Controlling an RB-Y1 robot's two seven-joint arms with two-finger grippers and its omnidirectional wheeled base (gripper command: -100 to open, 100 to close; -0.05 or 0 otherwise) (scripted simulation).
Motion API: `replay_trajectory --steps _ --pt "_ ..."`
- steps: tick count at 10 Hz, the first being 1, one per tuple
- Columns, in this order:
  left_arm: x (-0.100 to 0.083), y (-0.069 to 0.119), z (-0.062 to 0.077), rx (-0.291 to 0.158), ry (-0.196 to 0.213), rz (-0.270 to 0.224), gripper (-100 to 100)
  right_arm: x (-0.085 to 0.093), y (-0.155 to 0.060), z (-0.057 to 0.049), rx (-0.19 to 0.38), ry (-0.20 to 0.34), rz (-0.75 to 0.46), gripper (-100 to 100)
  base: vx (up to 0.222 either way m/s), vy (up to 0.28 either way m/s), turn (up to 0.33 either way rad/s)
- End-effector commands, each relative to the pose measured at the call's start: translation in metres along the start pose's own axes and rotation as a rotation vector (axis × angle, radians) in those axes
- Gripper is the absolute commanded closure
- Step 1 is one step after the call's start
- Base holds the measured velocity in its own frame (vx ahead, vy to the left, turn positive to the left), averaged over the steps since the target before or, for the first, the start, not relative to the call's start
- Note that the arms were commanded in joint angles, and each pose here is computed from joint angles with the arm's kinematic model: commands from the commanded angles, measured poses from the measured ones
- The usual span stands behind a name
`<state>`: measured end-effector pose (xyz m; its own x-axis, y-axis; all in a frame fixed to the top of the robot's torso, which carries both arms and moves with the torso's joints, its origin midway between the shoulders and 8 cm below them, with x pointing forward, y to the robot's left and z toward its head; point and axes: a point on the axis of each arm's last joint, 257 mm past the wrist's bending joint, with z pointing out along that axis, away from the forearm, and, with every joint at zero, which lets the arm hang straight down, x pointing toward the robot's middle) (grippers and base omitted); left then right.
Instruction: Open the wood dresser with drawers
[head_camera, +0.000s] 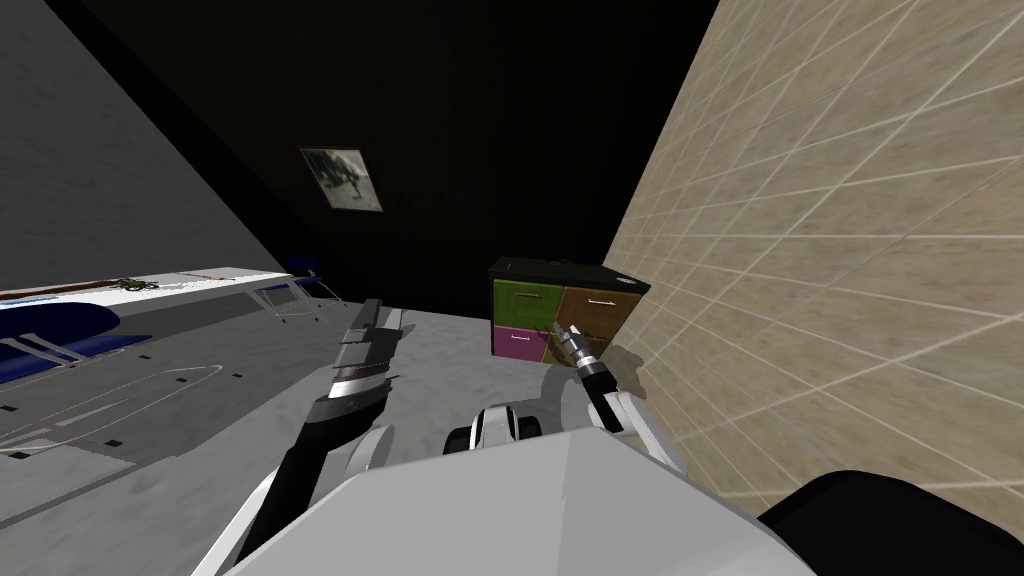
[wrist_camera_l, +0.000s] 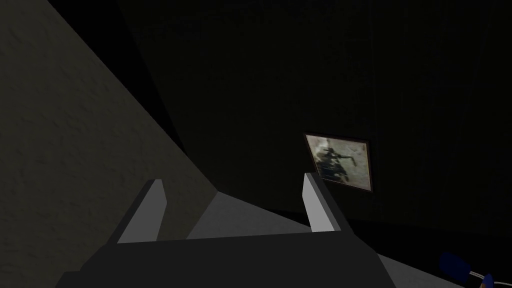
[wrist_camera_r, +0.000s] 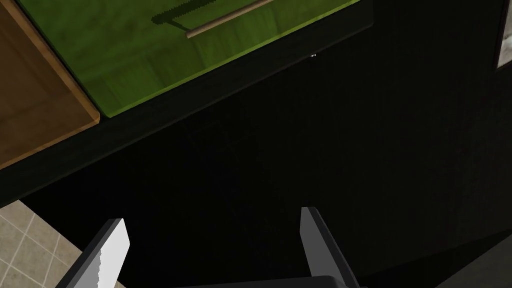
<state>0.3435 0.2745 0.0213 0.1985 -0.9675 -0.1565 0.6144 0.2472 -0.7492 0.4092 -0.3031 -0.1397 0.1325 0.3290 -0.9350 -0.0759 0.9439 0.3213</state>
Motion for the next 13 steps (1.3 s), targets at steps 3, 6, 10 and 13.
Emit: replay_trajectory --steps 3,6,10,13 --pt "0.000 0.000 0.000 0.000 0.000 0.000 0 0.010 -0.017 0.001 0.043 0.027 -0.141 -100 0.052 0.045 0.025" --pt "0.000 0.000 0.000 0.000 0.000 0.000 0 0.014 -0.032 0.001 0.080 0.046 -0.242 -100 0.050 0.040 0.027" --pt "0.000 0.000 0.000 0.000 0.000 0.000 0 0.020 -0.061 0.001 0.157 0.075 -0.391 -100 0.051 0.039 0.036" --pt "0.000 0.000 0.000 0.000 0.000 0.000 0 0.022 -0.075 0.000 0.194 0.092 -0.488 -100 0.046 0.042 0.037"
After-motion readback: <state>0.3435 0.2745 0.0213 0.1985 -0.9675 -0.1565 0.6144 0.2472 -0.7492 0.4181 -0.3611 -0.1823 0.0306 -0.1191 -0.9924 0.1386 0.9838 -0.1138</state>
